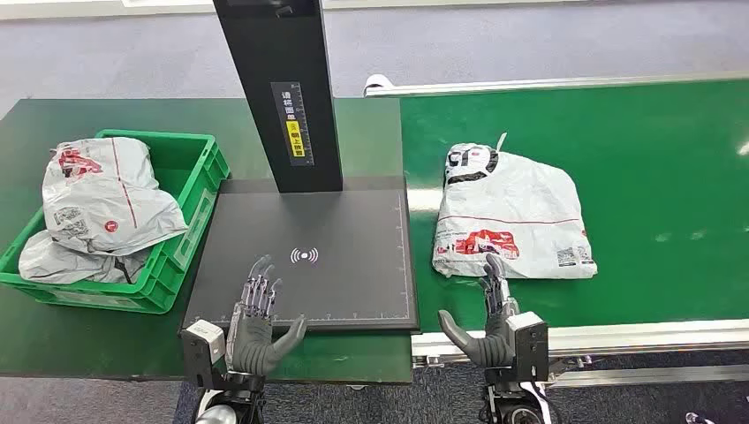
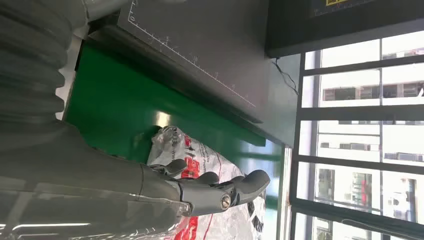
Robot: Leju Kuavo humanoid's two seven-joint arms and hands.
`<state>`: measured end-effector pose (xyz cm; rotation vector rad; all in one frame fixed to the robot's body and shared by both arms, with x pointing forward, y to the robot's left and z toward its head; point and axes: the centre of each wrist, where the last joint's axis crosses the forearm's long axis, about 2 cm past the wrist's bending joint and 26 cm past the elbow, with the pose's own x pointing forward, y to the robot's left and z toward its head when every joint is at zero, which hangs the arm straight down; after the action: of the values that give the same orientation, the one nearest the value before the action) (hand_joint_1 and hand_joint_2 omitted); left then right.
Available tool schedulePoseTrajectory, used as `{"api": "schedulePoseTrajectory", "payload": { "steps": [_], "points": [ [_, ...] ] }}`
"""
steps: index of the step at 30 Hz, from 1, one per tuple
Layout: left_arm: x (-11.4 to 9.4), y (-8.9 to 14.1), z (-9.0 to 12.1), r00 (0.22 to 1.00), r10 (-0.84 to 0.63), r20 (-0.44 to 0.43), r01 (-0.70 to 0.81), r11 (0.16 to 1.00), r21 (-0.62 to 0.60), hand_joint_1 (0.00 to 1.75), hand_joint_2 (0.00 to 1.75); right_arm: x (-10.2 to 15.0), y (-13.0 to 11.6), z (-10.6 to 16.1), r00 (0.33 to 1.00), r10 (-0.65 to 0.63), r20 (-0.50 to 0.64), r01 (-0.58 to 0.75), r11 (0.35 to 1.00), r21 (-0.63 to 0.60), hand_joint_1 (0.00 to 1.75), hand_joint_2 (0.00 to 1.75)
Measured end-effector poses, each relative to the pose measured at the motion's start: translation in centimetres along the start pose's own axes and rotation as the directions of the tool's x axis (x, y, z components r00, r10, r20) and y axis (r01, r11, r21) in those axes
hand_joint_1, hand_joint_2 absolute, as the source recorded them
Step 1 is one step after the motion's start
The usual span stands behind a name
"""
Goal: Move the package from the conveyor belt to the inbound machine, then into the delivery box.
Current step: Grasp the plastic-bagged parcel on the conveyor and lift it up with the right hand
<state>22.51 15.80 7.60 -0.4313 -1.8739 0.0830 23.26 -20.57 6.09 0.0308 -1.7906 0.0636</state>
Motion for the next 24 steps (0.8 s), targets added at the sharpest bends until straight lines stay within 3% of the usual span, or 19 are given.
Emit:
{"api": "schedulePoseTrajectory", "payload": {
  "steps": [2, 4, 7, 11, 19, 24],
  "points": [
    [0.0, 0.0, 0.0, 1.000, 0.000, 0.000, 0.000, 1.000, 0.000, 0.00, 1.75, 0.0, -0.1, 0.0, 0.997, 0.075, 0.000, -0.075, 0.997, -0.016, 0.00, 1.75],
    [0.0, 0.0, 0.0, 1.000, -0.003, -0.002, 0.003, 1.000, -0.002, 0.00, 1.75, 0.3, -0.4, -0.1, 0.961, 0.277, 0.001, -0.276, 0.959, -0.056, 0.00, 1.75],
    [0.1, -0.1, -0.1, 1.000, -0.006, -0.006, 0.006, 1.000, -0.006, 0.00, 1.75, 1.0, -0.7, -0.7, 0.807, 0.591, 0.016, -0.586, 0.803, -0.105, 0.00, 1.75],
    [0.1, -0.3, -0.2, 1.000, -0.003, -0.011, 0.003, 1.000, -0.015, 0.00, 1.75, 1.7, -1.0, -2.2, 0.603, 0.798, 0.005, -0.794, 0.600, -0.093, 0.00, 1.75],
    [0.0, -0.8, -1.2, 1.000, 0.021, -0.017, -0.022, 0.998, -0.067, 0.00, 1.75, 0.7, -1.4, -7.3, 0.312, 0.943, -0.112, -0.948, 0.316, 0.022, 0.00, 1.75],
    [-0.1, -1.0, -2.1, 0.999, 0.031, -0.012, -0.031, 0.996, -0.083, 0.00, 1.75, -0.7, -2.1, -10.3, 0.245, 0.961, -0.129, -0.959, 0.260, 0.113, 0.00, 1.75]
  ]
}}
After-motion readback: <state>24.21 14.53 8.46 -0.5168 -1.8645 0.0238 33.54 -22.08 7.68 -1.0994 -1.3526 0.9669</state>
